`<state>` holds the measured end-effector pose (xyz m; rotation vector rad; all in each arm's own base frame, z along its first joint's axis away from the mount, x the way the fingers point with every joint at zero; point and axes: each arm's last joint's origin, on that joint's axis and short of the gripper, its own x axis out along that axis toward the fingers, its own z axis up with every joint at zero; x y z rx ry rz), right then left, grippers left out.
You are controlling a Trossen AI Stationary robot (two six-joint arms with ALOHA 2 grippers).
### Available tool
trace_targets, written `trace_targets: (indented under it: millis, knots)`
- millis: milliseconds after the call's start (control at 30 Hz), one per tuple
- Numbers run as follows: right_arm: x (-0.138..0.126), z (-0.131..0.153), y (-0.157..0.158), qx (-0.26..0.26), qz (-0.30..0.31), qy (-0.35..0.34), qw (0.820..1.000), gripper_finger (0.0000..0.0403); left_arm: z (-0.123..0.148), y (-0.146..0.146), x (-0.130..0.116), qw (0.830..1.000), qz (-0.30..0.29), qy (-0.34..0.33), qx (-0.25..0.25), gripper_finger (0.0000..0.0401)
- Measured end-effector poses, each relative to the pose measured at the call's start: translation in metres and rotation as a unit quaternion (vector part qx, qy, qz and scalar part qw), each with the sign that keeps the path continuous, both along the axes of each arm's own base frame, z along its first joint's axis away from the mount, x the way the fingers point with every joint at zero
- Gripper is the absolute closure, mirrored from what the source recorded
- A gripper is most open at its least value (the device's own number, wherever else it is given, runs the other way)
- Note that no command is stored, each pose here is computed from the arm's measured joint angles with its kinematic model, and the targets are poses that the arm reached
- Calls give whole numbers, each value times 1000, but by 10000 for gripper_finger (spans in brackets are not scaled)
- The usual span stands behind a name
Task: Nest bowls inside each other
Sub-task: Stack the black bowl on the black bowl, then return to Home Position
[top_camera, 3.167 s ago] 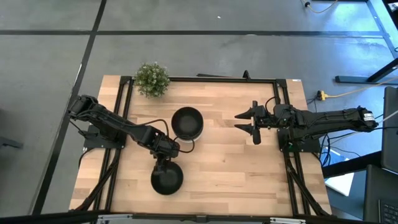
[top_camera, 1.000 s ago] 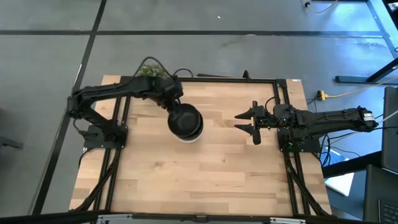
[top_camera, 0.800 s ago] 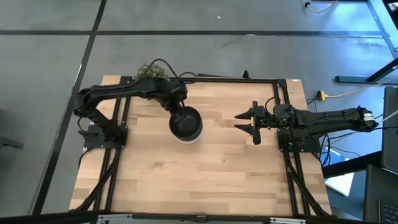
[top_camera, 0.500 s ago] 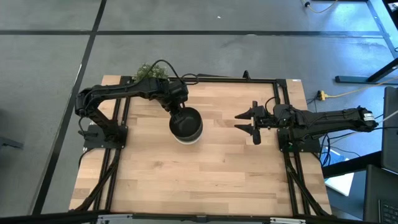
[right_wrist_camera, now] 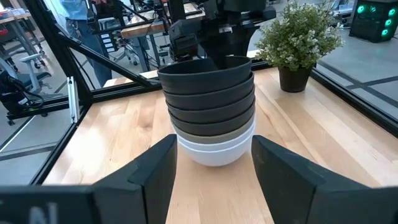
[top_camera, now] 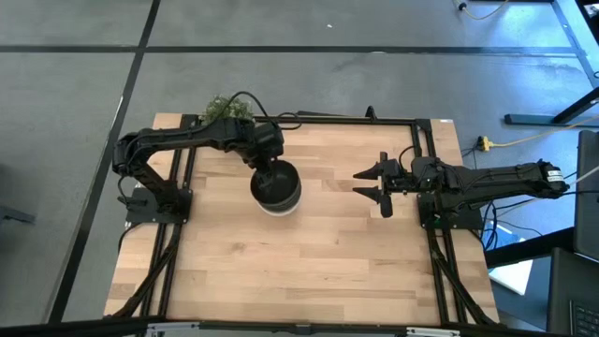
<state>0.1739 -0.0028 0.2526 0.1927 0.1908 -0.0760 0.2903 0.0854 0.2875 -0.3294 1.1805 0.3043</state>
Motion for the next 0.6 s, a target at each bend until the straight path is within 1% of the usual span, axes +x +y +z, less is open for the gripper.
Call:
trace_targets:
  millis: [67, 167, 400, 500, 600]
  knots:
    - [0, 0, 0, 0, 0, 0, 1000, 194, 1, -1, 2, 1000, -3, -9, 8, 231]
    - [0, 0, 0, 0, 0, 0, 1000, 194, 4, -3, 5, 1000, -15, -19, 17, 225]
    - [0, 0, 0, 0, 0, 0, 1000, 194, 38, 0, 12, 996, -27, -76, 44, 226]
    - [0, 0, 0, 0, 0, 0, 1000, 194, 54, 1, 11, 993, -23, -101, 55, 226]
    - [0, 0, 0, 0, 0, 0, 1000, 194, 59, 2, 8, 993, -28, -93, 66, 227]
